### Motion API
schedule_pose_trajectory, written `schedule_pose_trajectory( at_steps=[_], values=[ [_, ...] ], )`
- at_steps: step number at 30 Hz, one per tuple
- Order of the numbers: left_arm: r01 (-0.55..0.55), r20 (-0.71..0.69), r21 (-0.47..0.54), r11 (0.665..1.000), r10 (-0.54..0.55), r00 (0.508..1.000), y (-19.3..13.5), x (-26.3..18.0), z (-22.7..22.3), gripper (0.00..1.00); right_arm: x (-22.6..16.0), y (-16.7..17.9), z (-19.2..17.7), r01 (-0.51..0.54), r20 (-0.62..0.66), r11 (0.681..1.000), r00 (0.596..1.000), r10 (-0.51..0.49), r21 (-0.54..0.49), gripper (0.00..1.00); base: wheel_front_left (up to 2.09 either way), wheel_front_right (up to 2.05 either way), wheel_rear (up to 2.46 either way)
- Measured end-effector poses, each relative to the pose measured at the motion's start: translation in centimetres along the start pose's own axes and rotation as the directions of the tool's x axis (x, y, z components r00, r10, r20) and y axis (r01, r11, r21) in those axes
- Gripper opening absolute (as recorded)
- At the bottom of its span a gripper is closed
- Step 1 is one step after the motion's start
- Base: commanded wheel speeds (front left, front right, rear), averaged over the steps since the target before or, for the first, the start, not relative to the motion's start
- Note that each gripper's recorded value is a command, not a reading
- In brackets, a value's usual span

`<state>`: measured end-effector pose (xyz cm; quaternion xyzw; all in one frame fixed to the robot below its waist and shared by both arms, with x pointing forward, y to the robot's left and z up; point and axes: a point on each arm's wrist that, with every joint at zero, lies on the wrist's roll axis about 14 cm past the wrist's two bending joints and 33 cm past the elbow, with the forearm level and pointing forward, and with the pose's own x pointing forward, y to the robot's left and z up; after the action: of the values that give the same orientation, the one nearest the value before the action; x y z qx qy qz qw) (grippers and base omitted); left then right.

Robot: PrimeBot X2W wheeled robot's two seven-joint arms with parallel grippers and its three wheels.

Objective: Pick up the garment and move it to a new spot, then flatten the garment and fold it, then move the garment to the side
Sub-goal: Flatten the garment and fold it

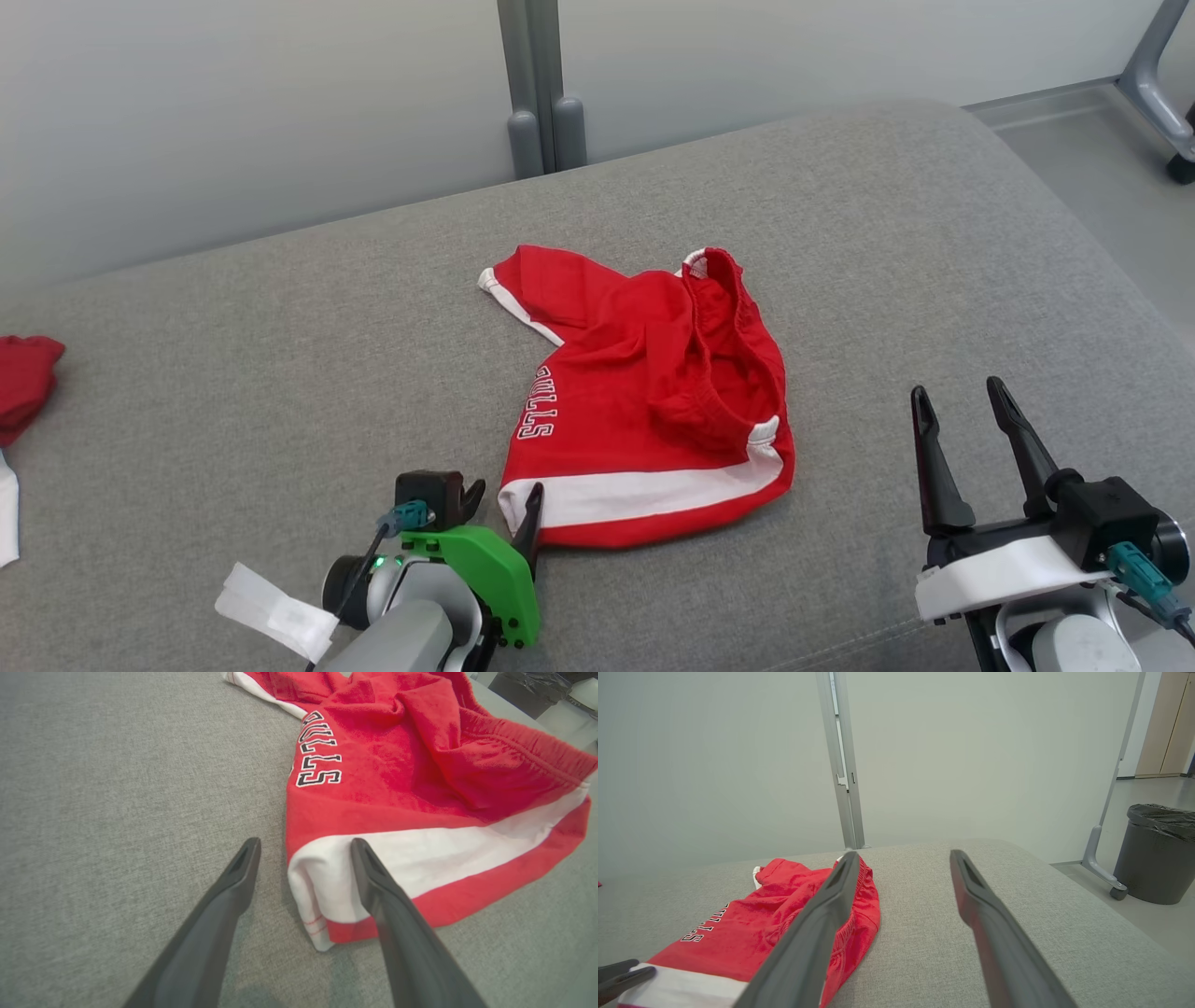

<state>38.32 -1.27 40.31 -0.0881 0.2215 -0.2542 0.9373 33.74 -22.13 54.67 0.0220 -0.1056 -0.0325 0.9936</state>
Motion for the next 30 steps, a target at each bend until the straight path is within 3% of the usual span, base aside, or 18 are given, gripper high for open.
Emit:
schedule_pose_trajectory(
  at_steps=[4, 5, 7, 12, 16, 24, 30],
  values=[
    [-0.008, -0.030, -0.046, 0.999, 0.007, 1.000, 0.3, 0.1, -0.9, 1.00, 0.0, 0.1, -0.2, -0.004, -0.006, 1.000, 1.000, 0.004, -0.001, 1.00, 0.00, 0.00, 0.00],
    [0.000, -0.041, -0.055, 0.998, -0.002, 0.999, 0.2, 0.1, -1.1, 0.72, 0.0, 0.1, -0.2, -0.003, -0.008, 1.000, 1.000, 0.003, -0.003, 1.00, 0.00, 0.00, 0.00],
    [0.025, -0.054, -0.077, 0.997, -0.029, 0.998, -0.2, 0.2, -1.4, 0.00, -0.1, -0.1, -0.3, 0.003, -0.012, 1.000, 1.000, -0.003, -0.007, 1.00, 0.00, 0.00, 0.00],
    [0.051, -0.037, -0.082, 0.995, -0.054, 0.998, -0.8, 0.7, -0.7, 0.00, -0.2, -0.6, -0.4, 0.017, -0.016, 1.000, 1.000, -0.018, -0.016, 1.00, 0.00, 0.00, 0.00],
    [0.014, 0.018, -0.059, 0.998, -0.013, 1.000, 0.1, 1.3, 1.7, 0.00, -0.1, -0.7, -0.3, 0.019, -0.013, 1.000, 1.000, -0.019, -0.017, 1.00, 0.00, 0.00, 0.00],
    [-0.173, 0.271, 0.030, 0.984, 0.159, 0.949, 6.0, 0.3, 10.7, 0.00, 0.5, 0.2, -0.4, -0.009, -0.010, 1.000, 1.000, 0.009, -0.009, 1.00, 0.00, 0.00, 0.00],
    [-0.279, 0.256, 0.055, 0.959, 0.257, 0.932, 8.9, -1.4, 8.9, 0.00, 0.7, 0.8, -0.5, -0.027, -0.012, 1.000, 1.000, 0.027, -0.003, 1.00, 0.00, 0.00, 0.00]
  ],
)
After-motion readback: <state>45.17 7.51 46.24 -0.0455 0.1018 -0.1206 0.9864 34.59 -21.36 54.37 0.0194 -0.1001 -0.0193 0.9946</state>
